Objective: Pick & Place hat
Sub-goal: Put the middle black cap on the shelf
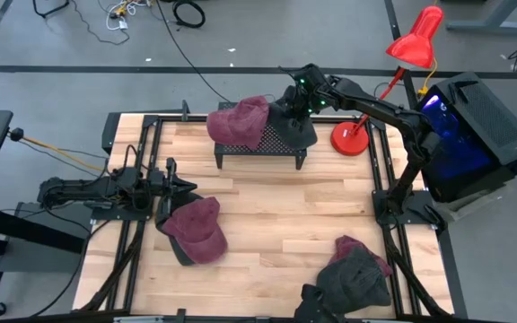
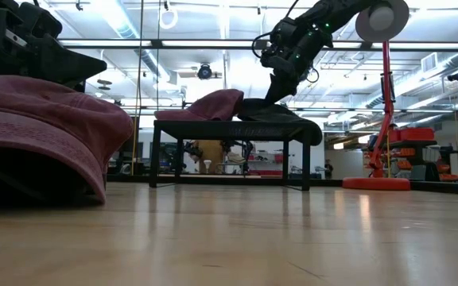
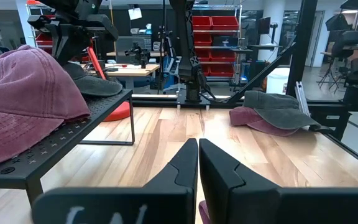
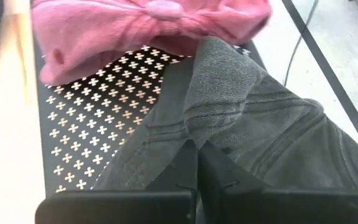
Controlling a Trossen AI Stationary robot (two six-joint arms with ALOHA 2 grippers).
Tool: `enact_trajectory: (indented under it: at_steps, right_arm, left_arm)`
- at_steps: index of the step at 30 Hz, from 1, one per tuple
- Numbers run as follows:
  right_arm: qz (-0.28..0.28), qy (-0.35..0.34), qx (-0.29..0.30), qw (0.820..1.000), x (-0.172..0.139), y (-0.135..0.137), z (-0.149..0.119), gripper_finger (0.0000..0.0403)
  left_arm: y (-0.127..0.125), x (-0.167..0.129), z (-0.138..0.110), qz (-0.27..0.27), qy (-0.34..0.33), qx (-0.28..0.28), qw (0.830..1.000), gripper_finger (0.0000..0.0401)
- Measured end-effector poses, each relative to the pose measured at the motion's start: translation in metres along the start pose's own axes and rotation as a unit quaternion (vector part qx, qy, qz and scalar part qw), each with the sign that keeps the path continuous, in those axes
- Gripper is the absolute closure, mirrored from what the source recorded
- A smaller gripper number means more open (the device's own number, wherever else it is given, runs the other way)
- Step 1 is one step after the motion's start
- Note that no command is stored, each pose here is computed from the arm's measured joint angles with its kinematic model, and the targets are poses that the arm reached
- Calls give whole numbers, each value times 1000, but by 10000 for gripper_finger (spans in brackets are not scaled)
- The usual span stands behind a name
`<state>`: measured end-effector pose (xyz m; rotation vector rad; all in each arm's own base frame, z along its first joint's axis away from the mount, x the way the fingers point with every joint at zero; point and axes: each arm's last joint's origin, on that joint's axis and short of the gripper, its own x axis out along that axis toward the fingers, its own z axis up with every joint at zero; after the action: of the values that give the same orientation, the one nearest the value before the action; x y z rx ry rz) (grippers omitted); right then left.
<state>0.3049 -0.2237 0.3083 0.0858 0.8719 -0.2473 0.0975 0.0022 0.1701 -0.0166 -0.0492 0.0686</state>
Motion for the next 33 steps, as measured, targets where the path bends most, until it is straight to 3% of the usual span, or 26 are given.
enact_trajectory:
  at_steps: [14,21,33]
  right_arm:
    - [9,26,-78,997,-2,2,-5,402]
    - [66,-9,-112,991,-6,8,-2,402]
    - [103,-26,-203,973,-7,16,-1,403]
  left_arm:
    - [0,0,0,0,0,0,1000,380]
    - [0,0,0,0,0,0,1000,380]
    - [0,0,0,0,0,0,1000,380]
